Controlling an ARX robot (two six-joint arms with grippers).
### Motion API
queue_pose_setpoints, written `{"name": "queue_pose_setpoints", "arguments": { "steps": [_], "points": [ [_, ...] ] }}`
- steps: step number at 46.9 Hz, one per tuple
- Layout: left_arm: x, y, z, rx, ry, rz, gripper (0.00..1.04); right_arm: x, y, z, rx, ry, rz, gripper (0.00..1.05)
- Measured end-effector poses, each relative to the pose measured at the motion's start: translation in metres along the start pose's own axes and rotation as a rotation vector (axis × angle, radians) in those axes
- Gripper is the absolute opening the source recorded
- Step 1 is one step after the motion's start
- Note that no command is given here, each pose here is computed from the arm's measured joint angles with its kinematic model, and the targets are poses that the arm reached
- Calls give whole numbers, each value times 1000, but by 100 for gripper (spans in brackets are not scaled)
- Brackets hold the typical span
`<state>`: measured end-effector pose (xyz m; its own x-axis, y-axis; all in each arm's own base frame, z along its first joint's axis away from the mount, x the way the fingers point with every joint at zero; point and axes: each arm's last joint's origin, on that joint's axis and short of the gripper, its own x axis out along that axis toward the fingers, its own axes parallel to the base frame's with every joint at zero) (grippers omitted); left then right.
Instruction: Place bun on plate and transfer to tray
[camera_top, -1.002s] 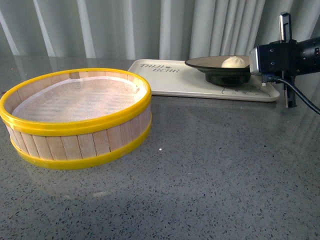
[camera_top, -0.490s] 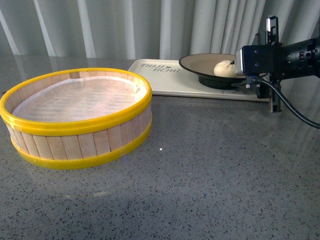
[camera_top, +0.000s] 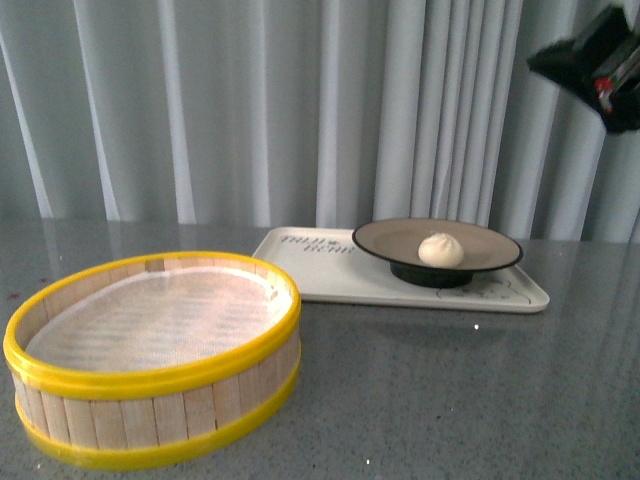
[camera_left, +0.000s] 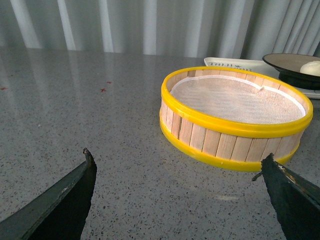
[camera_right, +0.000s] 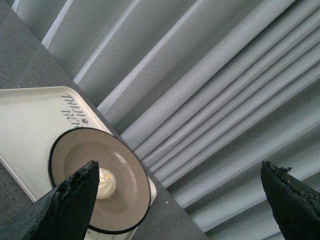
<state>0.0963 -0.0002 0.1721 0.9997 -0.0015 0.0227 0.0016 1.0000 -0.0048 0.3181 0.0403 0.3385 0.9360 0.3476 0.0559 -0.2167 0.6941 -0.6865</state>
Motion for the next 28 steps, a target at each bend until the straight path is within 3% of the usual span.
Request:
{"name": "queue_pose_setpoints", "arguments": {
  "steps": [2, 6, 9, 13, 17, 23, 28],
  "points": [
    [0, 0, 0, 0, 0, 0, 98, 1, 3, -4, 78, 52, -34, 93],
    [0, 0, 0, 0, 0, 1, 98, -15, 24, -29, 406, 219, -245, 74],
    [0, 0, 0, 0, 0, 2, 98, -28, 33, -37, 518, 220, -275, 65],
    [0, 0, 0, 0, 0, 1, 98, -57, 46, -48, 659, 189, -308, 46],
    [0, 0, 0, 0, 0, 0, 98, -80, 59, -58, 704, 184, -320, 26],
    [0, 0, 0, 0, 0, 0, 98, -99, 74, -69, 720, 194, -305, 7],
    [0, 0, 0, 0, 0, 0, 98, -114, 81, -76, 725, 195, -296, 2]
  ]
}}
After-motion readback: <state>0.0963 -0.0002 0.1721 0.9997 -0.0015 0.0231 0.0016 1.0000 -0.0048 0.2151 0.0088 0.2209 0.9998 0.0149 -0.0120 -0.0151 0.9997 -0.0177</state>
